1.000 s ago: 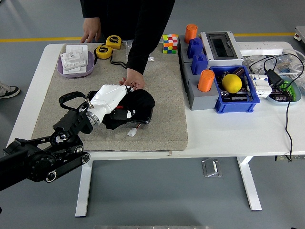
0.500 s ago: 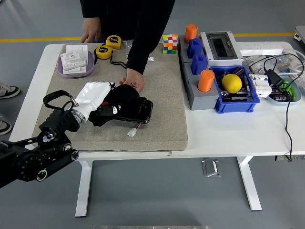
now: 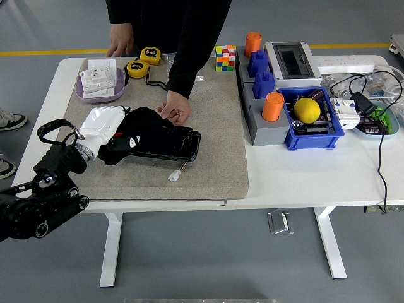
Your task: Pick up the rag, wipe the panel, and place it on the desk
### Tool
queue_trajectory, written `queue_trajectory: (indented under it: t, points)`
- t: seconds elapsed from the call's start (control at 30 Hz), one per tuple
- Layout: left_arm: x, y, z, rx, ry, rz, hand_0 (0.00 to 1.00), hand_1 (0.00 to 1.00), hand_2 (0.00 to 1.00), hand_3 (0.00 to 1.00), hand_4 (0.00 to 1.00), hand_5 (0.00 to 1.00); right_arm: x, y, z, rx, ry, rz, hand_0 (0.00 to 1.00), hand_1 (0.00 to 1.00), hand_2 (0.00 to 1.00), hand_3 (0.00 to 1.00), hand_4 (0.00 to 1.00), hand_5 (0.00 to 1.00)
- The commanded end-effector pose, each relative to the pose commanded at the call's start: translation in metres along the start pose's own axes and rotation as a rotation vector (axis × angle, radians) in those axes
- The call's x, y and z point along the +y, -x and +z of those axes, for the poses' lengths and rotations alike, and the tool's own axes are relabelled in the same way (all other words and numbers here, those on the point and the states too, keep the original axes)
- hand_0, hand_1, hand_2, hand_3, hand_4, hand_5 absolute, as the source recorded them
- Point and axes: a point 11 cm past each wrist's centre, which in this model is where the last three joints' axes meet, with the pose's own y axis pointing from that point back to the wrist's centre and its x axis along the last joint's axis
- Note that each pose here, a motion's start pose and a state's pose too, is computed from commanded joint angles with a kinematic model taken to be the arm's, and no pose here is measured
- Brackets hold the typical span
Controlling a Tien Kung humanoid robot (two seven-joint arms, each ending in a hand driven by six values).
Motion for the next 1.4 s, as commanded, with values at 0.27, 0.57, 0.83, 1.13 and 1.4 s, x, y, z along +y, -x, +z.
queue_trajectory:
  t: [0.27,0.57,0.83,1.13,1.4]
  points:
    - [0.003,-0.013,-0.029,-0.018,-0.057,0.030,0.317,0.258,0.332,0.549,0.493,0.136,0.000,-0.002,0.000,-0.003,0.002,0.003,0.790,0.699,0.721,0.663,0.998,0.500]
    - [0.003,-0.020,-0.047,-0.025,-0.101,0.048,0.318,0.258,0.332,0.549,0.493,0.135,0.000,0.000,-0.001,-0.005,0.000,0.000,0.791,0.698,0.721,0.663,0.998,0.501]
    - [0.003,-0.018,-0.048,-0.027,-0.106,0.043,0.317,0.258,0.332,0.549,0.493,0.135,0.000,-0.001,-0.002,-0.009,-0.002,0.000,0.790,0.699,0.721,0.662,0.998,0.500]
    - [0.000,-0.012,-0.029,-0.017,-0.067,0.033,0.317,0.257,0.331,0.548,0.493,0.136,0.001,0.000,-0.003,-0.009,-0.005,-0.003,0.790,0.698,0.721,0.663,0.998,0.500]
    - [-0.003,-0.006,-0.009,-0.008,-0.025,0.018,0.318,0.258,0.331,0.548,0.493,0.136,0.001,-0.002,-0.005,-0.006,-0.007,0.000,0.790,0.698,0.721,0.663,0.998,0.500]
